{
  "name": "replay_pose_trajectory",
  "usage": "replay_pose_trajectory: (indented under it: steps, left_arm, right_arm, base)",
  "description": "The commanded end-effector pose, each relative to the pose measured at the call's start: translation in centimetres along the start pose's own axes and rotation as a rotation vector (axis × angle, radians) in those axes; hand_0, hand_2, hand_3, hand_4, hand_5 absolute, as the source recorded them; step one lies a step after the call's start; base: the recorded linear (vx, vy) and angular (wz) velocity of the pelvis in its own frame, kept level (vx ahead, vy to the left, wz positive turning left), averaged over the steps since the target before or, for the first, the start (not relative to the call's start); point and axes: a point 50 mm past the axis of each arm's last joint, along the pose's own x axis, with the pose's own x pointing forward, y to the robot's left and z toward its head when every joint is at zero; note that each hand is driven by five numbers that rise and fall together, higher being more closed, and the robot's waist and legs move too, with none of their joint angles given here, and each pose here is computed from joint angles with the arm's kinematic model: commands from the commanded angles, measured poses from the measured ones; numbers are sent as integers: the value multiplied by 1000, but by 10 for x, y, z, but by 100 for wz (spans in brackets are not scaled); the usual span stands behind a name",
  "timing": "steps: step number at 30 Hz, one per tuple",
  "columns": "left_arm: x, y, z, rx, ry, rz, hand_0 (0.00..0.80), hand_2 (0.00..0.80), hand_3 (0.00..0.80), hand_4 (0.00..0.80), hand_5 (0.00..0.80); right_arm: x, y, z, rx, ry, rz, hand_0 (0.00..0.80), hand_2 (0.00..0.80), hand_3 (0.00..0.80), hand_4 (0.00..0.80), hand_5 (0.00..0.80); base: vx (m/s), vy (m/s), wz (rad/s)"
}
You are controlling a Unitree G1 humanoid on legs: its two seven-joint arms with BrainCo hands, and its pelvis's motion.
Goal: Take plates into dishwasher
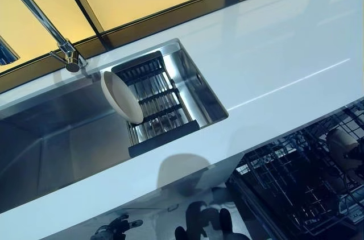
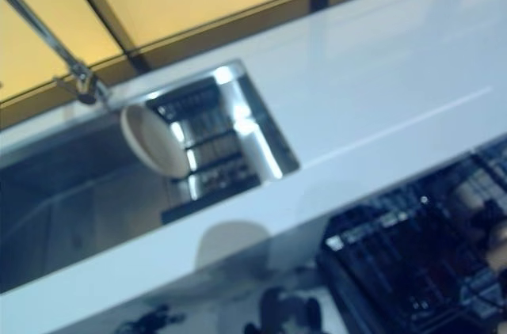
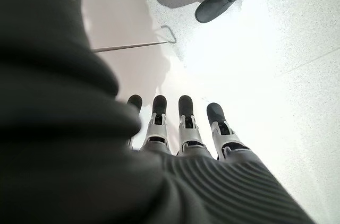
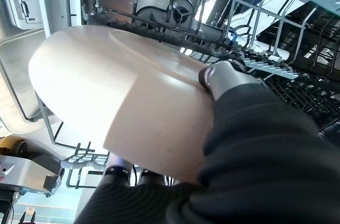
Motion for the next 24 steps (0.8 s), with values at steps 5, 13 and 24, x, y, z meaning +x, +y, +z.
replay_pose_trajectory:
  steps: [5, 13, 24]
  left_arm:
    - [1, 9, 7, 33, -2, 13, 0, 0, 0, 0, 0]
    - [1, 11, 7, 37, 3, 24, 0, 0, 0, 0, 0]
    - [0, 17, 2, 43, 17, 30, 0, 0, 0, 0, 0]
  right_arm:
    - [4, 14, -9, -24, 70, 39, 800, 800, 800, 800, 800]
    - [3, 32, -18, -10, 122, 91, 800, 800, 800, 800, 800]
    - [1, 23, -25, 44, 177, 65, 0, 0, 0, 0, 0]
  base:
    - [0, 0, 0]
    - [3, -9, 2]
    - [3, -1, 1]
